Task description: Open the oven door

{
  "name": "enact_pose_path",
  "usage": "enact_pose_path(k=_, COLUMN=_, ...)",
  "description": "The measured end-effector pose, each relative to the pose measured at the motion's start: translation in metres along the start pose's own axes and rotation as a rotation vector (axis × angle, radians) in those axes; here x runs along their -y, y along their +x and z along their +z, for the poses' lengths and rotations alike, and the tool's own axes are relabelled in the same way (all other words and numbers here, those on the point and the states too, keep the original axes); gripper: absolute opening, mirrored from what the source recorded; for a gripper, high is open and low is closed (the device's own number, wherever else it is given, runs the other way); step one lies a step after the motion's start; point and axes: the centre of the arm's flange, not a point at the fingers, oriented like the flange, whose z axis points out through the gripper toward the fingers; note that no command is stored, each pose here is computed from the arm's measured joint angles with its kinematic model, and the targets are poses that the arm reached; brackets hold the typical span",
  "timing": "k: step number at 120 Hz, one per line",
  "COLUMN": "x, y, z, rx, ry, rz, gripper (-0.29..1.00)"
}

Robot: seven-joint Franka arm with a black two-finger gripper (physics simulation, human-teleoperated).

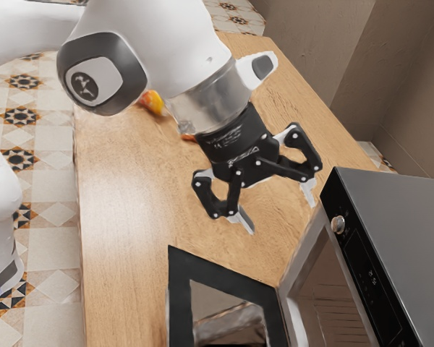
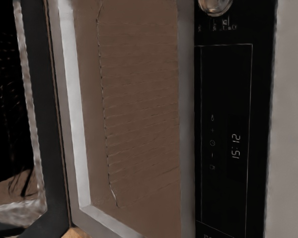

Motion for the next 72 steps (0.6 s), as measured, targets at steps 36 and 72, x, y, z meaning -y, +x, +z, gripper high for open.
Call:
enact_pose_path(k=36, x=-0.023, y=0.314, z=-0.035, rx=-0.286, ry=0.340, rz=-0.571, gripper=0.70)
enact_pose_path(k=72, x=0.024, y=0.359, z=-0.042, rx=-0.385, ry=0.412, rz=-0.803, gripper=0.70)
